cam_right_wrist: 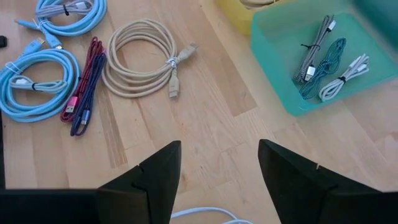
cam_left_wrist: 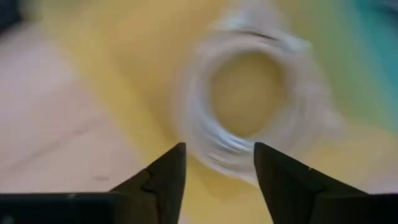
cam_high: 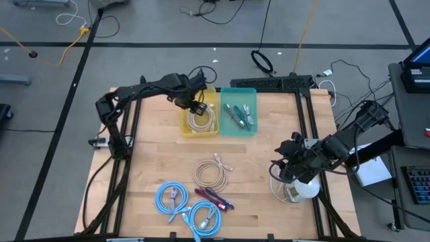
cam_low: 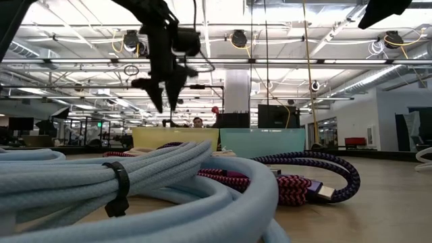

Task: Pick and place USB-C Cables
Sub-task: Put the small black and violet charger cable into the green bin

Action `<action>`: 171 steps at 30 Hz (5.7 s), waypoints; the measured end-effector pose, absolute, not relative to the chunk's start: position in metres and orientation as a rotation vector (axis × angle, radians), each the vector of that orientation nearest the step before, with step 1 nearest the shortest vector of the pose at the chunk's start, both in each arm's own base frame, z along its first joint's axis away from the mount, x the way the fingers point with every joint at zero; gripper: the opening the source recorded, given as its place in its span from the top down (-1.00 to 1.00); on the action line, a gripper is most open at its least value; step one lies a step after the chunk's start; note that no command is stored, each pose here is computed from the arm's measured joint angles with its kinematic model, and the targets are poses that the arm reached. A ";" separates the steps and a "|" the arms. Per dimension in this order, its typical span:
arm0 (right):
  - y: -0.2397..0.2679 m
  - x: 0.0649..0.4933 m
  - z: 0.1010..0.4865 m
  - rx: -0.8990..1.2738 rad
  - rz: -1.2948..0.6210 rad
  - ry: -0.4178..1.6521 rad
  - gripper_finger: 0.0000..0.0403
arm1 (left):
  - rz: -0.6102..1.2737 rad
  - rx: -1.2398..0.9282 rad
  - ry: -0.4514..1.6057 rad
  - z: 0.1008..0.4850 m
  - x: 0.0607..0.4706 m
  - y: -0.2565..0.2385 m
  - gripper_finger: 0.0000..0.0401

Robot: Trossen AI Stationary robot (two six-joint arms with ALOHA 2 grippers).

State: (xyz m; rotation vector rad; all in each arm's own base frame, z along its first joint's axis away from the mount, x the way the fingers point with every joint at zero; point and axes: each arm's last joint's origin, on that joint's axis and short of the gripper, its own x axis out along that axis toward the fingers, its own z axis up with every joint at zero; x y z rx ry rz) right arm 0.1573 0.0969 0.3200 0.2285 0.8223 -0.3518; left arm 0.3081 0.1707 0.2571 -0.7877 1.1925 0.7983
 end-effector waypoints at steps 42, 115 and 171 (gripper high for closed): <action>0.085 0.265 0.360 -0.083 0.137 0.752 -0.04 | 0.342 -0.431 0.886 0.362 0.258 -0.106 0.67; 0.171 0.366 0.149 0.432 -0.015 1.024 -0.04 | 0.510 -0.341 0.910 0.326 0.182 -0.175 0.67; -0.135 0.261 0.388 0.387 0.103 0.047 1.00 | 0.529 -0.492 0.815 0.328 0.189 -0.179 0.67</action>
